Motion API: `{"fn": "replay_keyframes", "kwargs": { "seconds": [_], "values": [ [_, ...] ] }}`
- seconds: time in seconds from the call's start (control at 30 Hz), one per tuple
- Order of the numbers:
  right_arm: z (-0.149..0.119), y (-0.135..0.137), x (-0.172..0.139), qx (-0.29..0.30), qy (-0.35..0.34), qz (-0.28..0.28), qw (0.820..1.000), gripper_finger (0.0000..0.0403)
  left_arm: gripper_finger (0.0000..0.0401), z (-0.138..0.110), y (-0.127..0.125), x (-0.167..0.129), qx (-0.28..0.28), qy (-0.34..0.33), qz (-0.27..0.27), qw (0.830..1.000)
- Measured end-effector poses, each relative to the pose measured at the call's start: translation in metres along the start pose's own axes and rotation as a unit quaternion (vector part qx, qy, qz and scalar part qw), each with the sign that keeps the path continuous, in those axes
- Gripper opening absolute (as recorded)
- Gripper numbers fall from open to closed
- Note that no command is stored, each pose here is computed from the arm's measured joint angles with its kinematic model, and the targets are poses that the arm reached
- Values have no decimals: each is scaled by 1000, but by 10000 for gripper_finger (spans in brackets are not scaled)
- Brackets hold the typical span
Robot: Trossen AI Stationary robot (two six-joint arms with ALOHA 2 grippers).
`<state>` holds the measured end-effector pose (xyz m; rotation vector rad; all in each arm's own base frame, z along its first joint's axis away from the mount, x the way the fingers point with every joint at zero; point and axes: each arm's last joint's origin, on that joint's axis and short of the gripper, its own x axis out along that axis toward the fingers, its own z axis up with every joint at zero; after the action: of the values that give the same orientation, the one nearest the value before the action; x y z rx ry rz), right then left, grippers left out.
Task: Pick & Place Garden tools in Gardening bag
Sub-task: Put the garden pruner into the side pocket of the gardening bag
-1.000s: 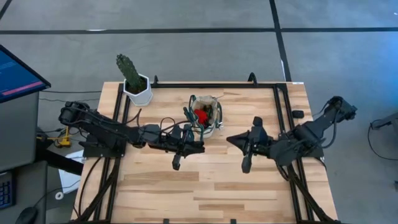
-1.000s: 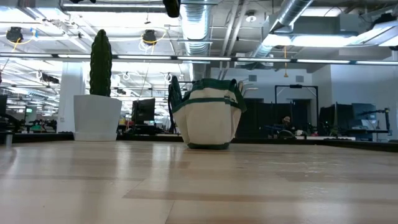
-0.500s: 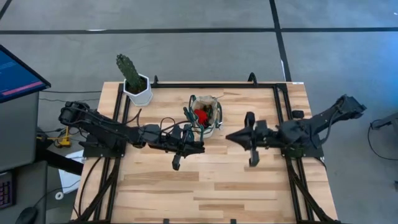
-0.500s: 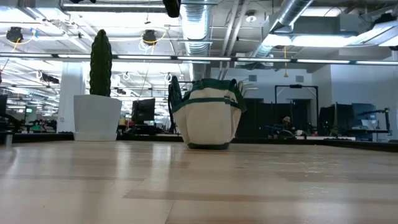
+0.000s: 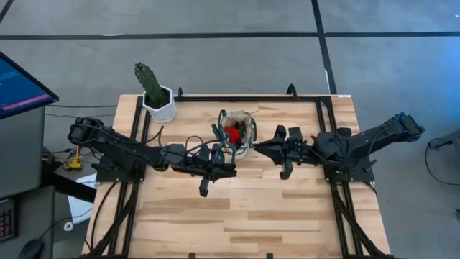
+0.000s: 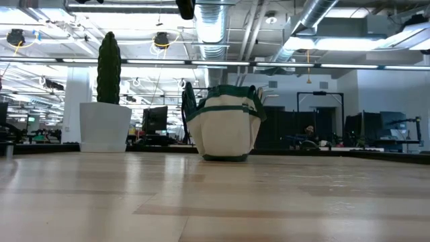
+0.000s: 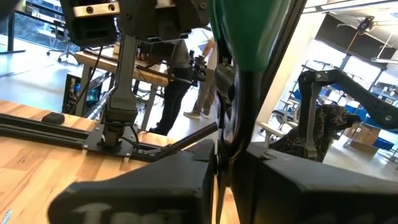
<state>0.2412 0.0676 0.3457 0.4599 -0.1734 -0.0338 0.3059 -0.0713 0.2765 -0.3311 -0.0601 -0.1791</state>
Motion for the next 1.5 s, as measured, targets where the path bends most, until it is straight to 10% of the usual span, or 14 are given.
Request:
{"fn": "replay_keyframes", "kwargs": {
  "seconds": [0.5,1.5],
  "values": [
    [-8,-3,41,26,17,-18,999,232,10,-1,1,0,1,4,10,1000],
    [-4,7,64,-14,54,22,998,169,8,-2,13,0,-23,11,52,998]
  ]
}}
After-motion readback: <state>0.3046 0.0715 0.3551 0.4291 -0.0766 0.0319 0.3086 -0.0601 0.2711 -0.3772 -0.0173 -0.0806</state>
